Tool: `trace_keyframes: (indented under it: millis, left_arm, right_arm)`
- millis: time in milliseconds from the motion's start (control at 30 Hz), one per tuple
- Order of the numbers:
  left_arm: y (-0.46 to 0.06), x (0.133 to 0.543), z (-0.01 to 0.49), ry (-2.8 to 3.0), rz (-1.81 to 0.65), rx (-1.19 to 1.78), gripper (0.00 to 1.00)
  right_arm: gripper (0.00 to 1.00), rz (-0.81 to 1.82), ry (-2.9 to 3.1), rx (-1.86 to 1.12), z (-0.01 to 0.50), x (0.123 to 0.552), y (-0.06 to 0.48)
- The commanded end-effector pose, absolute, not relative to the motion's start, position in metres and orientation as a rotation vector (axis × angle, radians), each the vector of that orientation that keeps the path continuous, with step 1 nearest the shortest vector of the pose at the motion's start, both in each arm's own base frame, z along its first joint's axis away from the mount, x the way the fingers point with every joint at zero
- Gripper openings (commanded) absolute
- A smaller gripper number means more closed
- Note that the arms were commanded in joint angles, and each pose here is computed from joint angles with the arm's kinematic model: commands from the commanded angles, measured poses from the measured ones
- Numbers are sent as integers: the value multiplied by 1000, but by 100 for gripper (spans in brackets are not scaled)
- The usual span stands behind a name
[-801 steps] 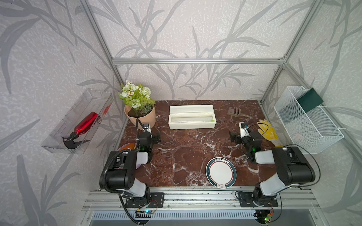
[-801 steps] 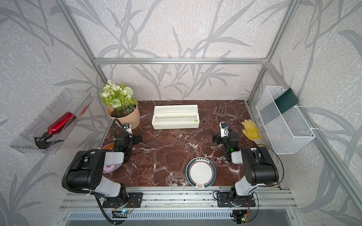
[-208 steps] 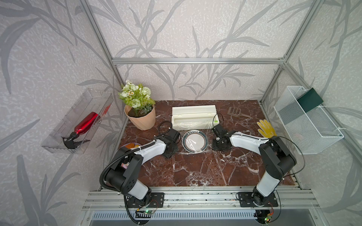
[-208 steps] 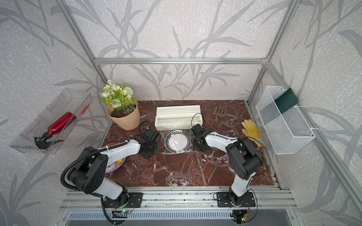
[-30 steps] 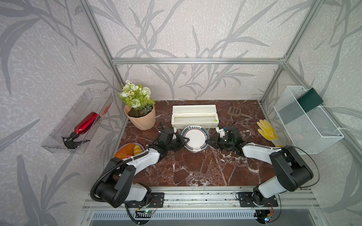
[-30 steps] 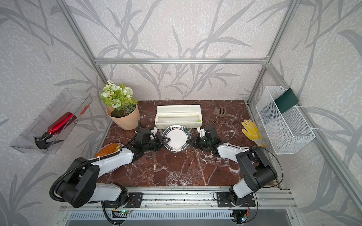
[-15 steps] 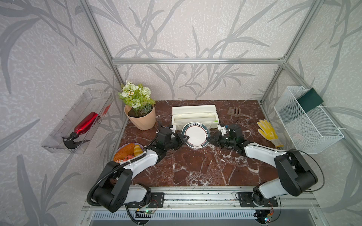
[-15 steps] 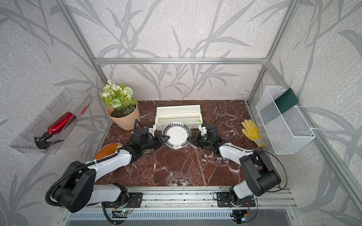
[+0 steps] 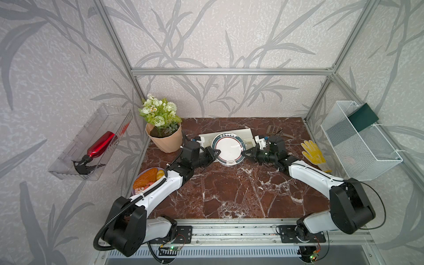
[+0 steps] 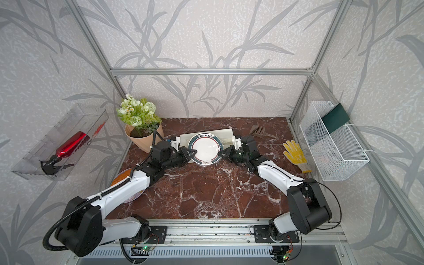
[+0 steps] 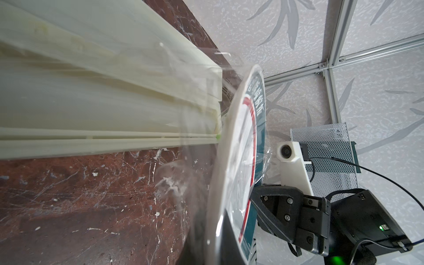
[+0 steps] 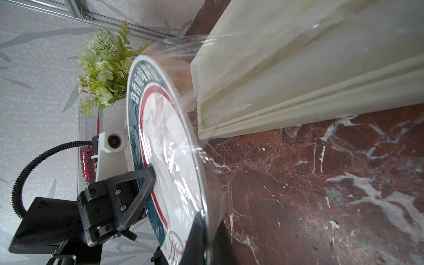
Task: Wrap the plate with plastic wrap
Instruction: Cover the plate with plastic wrap.
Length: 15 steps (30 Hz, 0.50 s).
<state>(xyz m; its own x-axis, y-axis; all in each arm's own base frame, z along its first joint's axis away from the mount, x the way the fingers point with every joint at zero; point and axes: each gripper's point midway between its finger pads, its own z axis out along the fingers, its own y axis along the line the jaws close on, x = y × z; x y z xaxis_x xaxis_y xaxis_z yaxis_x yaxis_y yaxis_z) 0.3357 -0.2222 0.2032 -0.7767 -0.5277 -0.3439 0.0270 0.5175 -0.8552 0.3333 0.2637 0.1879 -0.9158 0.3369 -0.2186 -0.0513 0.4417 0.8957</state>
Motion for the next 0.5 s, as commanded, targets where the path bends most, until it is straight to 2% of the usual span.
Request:
trace_keyframes:
  millis: [0, 467]
  left_arm:
    - [-228, 342, 241, 2082, -1186, -224, 0]
    - [-224, 371, 272, 2041, -1057, -145, 0]
  right_arm:
    - [0, 1440, 2204, 30, 229, 338, 274]
    - [0, 1347, 2145, -21, 257, 367, 276]
